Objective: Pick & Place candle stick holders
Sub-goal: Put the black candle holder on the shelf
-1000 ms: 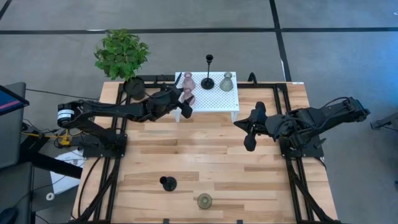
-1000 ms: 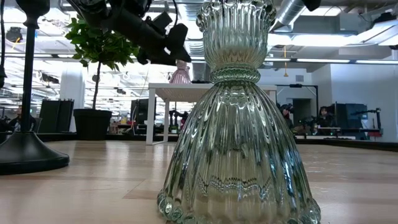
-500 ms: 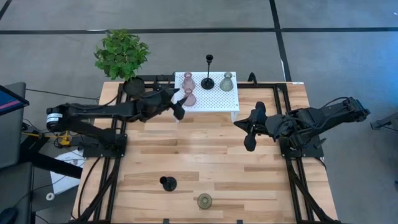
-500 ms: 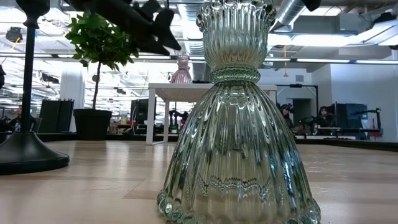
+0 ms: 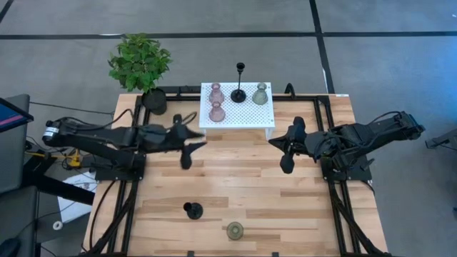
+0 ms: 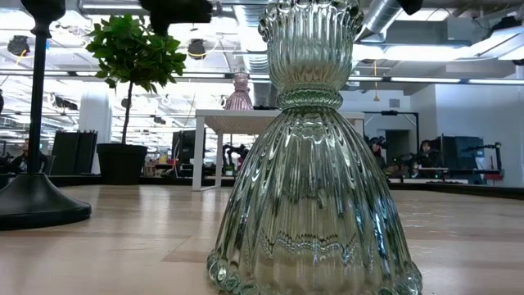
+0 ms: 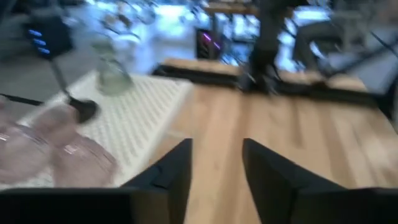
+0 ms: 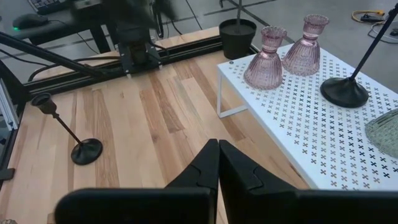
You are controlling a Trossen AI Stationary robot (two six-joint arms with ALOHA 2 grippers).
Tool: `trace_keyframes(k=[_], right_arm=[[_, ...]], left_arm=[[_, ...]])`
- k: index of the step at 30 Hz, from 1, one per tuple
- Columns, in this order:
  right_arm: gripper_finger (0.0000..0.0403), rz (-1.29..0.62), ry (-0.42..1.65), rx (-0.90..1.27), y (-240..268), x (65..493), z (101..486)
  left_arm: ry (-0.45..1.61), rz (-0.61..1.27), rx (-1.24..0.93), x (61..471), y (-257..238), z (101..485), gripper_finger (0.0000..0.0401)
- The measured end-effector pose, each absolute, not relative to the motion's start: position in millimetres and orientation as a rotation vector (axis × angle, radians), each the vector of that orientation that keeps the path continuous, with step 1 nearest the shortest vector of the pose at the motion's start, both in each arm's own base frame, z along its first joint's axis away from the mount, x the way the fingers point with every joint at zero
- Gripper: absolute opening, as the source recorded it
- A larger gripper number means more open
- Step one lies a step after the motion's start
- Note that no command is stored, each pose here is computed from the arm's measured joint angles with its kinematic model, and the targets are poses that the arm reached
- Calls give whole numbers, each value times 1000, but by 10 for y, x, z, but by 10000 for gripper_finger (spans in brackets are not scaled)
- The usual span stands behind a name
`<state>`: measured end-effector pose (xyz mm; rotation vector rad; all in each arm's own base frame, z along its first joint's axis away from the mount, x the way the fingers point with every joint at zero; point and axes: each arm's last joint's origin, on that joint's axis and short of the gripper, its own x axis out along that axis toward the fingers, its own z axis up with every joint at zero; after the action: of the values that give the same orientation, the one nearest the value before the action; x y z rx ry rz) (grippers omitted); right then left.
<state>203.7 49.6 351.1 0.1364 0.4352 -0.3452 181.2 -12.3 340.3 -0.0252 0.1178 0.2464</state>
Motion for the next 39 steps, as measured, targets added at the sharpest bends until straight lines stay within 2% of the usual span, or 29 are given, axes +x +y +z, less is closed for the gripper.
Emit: trace_keyframes(k=[10,19,25,29,35,39], right_arm=[[0,-345,434,137,497,2037,3512],[0,-345,433,138,497,2038,3513],[0,-341,409,151,501,2050,3534],[0,-338,391,162,502,2057,3551],[0,-337,382,167,505,2063,3559],[0,-336,382,167,505,2063,3559]], left_arm=[[303,-10,27,1573,-416,3264,8],[506,-54,15,1409,-512,3060,3],[520,-70,-28,1229,-483,2786,2],[464,-81,-81,1079,-429,2630,2],[216,-239,-174,991,-447,2493,2],[213,-280,-206,1040,-501,2178,2]])
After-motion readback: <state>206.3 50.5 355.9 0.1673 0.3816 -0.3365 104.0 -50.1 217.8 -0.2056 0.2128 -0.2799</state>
